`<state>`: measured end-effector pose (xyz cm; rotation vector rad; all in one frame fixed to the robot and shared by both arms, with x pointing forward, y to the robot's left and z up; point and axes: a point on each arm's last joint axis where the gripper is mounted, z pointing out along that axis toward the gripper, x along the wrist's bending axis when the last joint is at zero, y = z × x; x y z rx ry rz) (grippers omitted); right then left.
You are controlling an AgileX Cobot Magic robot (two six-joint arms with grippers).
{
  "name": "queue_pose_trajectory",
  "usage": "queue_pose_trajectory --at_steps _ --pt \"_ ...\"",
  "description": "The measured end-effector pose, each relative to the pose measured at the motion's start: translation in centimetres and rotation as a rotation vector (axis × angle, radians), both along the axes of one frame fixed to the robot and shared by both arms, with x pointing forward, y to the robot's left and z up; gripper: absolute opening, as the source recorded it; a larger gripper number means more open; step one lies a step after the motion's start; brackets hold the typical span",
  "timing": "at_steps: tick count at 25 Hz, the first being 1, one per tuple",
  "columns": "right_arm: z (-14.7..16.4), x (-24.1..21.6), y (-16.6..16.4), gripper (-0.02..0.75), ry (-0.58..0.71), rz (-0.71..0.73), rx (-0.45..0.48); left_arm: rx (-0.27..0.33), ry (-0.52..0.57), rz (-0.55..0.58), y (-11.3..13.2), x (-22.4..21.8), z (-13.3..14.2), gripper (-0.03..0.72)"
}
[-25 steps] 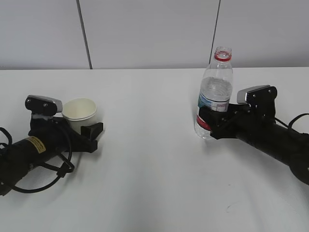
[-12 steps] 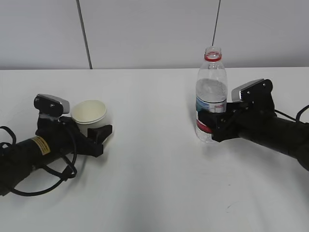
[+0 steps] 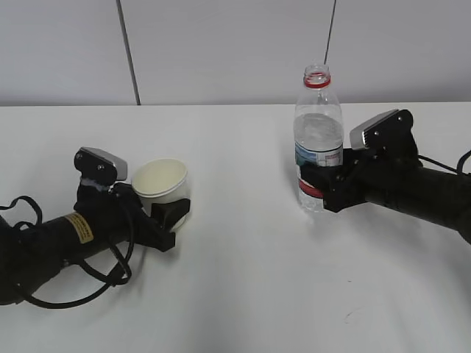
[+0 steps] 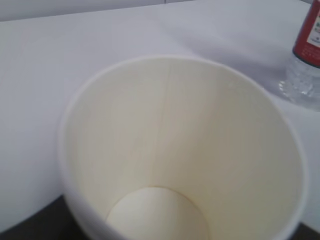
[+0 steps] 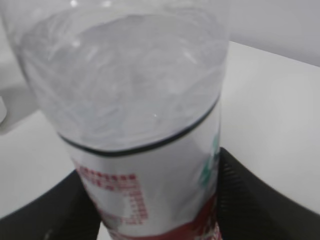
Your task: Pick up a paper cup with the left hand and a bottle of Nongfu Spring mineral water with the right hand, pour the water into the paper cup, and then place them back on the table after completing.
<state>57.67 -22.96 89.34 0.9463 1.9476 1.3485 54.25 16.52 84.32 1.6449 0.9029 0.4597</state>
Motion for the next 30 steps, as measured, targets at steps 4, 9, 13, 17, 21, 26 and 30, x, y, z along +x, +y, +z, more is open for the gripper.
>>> queue_pose_trajectory --at_steps 4,9,13,17,21,26,30 --pt "0.7 0.5 0.4 0.447 -0.014 0.029 -0.039 0.001 -0.008 -0.044 -0.7 -0.3 0.3 0.417" --pt "2.5 1.7 1.8 0.446 -0.025 0.067 -0.146 -0.017 -0.042 -0.085 -1.7 -0.7 1.6 0.417" --pt "4.1 2.6 2.7 0.446 -0.059 0.101 -0.225 -0.032 -0.033 -0.111 -2.4 -1.1 1.8 0.417" --pt "5.2 3.5 2.6 0.446 -0.076 0.101 -0.298 -0.041 -0.022 -0.137 -2.7 -1.3 1.8 0.417" --pt "5.8 4.1 2.7 0.445 -0.107 0.135 -0.37 -0.051 -0.012 -0.155 -2.8 -1.3 1.9 0.416" --pt "6.7 4.8 2.8 0.445 -0.152 0.178 -0.453 -0.063 -0.037 -0.195 -3.4 -0.7 2.4 0.414" --pt "6.9 5.1 2.7 0.445 -0.162 0.195 -0.517 -0.072 -0.047 -0.218 -3.7 -0.4 2.7 0.414"
